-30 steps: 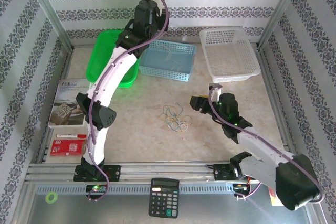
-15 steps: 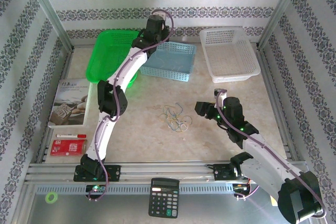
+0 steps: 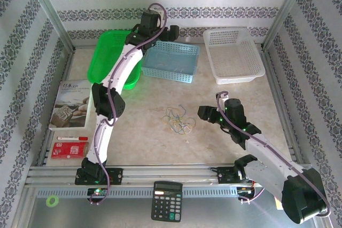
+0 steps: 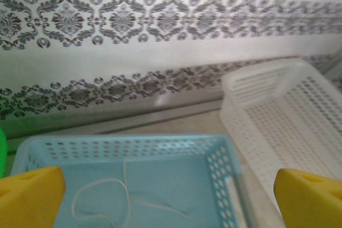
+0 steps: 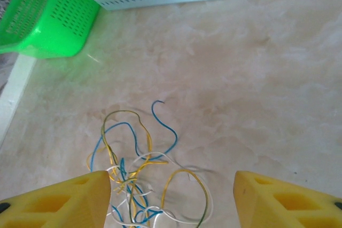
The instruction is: Untangle the cables
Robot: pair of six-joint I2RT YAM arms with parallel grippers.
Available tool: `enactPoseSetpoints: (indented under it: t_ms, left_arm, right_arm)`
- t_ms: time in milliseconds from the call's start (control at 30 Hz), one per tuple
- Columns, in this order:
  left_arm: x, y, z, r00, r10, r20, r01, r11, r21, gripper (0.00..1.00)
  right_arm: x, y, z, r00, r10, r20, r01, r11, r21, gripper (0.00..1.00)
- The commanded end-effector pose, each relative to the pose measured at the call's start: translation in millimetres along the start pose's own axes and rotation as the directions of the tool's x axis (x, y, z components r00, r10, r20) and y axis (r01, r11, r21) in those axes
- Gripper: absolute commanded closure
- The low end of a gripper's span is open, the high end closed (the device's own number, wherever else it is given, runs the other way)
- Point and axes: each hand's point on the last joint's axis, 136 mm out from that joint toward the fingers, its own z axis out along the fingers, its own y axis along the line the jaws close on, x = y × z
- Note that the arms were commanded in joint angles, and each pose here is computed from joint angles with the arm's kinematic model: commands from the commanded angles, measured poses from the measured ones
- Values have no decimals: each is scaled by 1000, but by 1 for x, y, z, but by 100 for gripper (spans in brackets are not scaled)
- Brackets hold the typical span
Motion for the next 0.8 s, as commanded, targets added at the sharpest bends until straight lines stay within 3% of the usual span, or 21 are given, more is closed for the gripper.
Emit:
enactPoseSetpoints:
  t_ms: [0, 100, 300, 567, 767]
  left_arm:
    - [9, -42, -51, 997, 4, -73, 3, 996, 87, 0]
    - [35, -51, -78, 995, 0, -100, 11, 994, 104, 0]
    - [101, -36, -131, 982, -146, -119, 158, 982, 99, 0]
    - [203, 0, -178, 921, -332, -204, 337, 941, -11, 0]
    - [235, 35, -202, 901, -395, -181, 373, 916, -146, 0]
  right_arm:
    - [-8, 7, 4, 1000, -3, -20, 3, 1000, -10, 37]
    - [-5, 10, 12, 998, 1, -63, -2, 1000, -17, 39]
    - [4, 13, 34, 989, -8, -150, 8, 1000, -3, 48]
    - [12, 32, 65, 949, -171, -266, 180, 984, 9, 60]
    - [23, 78, 73, 901, -303, -312, 298, 952, -64, 68]
